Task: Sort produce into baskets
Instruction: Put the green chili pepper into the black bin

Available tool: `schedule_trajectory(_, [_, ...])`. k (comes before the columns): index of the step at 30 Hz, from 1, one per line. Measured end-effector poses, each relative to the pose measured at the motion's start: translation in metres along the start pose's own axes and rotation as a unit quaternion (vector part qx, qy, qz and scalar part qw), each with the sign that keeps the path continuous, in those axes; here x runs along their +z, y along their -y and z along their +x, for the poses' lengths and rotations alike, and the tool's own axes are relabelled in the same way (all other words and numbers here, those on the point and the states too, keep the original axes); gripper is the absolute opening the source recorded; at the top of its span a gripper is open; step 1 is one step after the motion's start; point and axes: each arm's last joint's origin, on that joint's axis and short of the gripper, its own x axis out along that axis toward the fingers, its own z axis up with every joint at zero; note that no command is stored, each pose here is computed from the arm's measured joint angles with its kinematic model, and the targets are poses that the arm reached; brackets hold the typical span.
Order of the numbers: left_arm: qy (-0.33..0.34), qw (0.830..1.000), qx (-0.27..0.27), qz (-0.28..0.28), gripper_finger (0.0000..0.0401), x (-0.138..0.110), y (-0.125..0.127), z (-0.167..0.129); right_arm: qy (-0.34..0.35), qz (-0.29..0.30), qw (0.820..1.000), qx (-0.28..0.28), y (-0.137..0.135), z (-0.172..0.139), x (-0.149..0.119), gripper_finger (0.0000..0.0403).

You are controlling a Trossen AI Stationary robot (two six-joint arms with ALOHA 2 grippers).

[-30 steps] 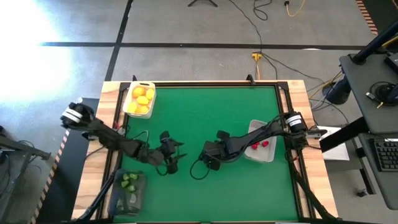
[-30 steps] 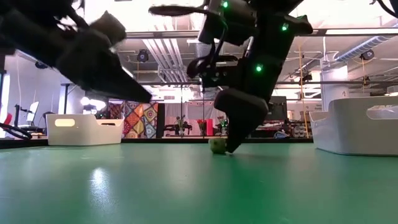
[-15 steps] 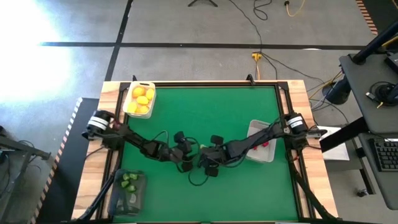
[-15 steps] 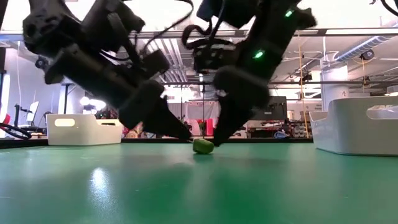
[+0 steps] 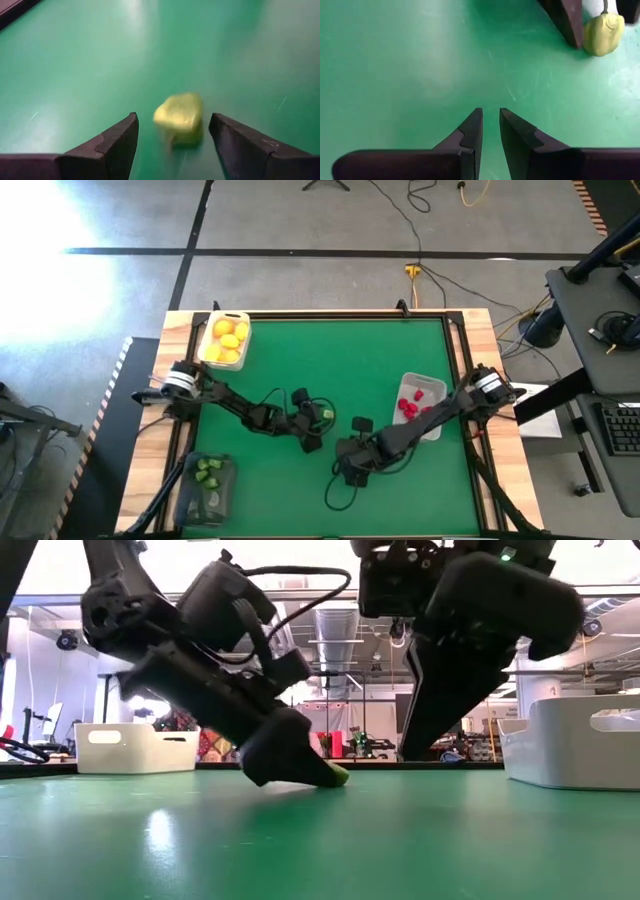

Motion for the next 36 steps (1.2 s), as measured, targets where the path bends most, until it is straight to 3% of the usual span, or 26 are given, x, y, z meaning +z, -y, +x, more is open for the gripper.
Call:
schedule_trajectory(3, [0.011,1.0,-0.024,0.013,0.0236,0.001,0.004,0.008,0.0,0.008,1.0,0.003,-0.005,-0.002,-0.002,0.0059])
schedule_trajectory(9, [0.018,0.999,-0.022,0.02,0.0236,0.002,0.009,0.021,-0.008,0.027,1.0,0.002,-0.01,-0.004,-0.008,0.0059])
schedule_trajectory(21, [-0.001,0.999,-0.032,0.027,0.0229,-0.001,-0.001,0.001,-0.022,0.04,0.999,-0.002,-0.017,-0.008,-0.016,0.0059])
schedule_trajectory(24, [-0.003,0.999,-0.032,0.018,0.0201,-0.001,-0.003,-0.003,-0.022,0.038,0.999,-0.002,-0.017,-0.008,-0.016,0.0059])
schedule_trajectory(31, [0.01,0.999,-0.038,0.003,0.0084,0.002,-0.004,-0.002,-0.02,0.035,0.999,-0.001,-0.017,-0.008,-0.016,0.0059])
schedule_trajectory(36, [0.015,0.999,-0.041,-0.013,0.0065,0.005,-0.001,-0.003,-0.019,0.035,0.999,0.0,-0.017,-0.008,-0.016,0.0059])
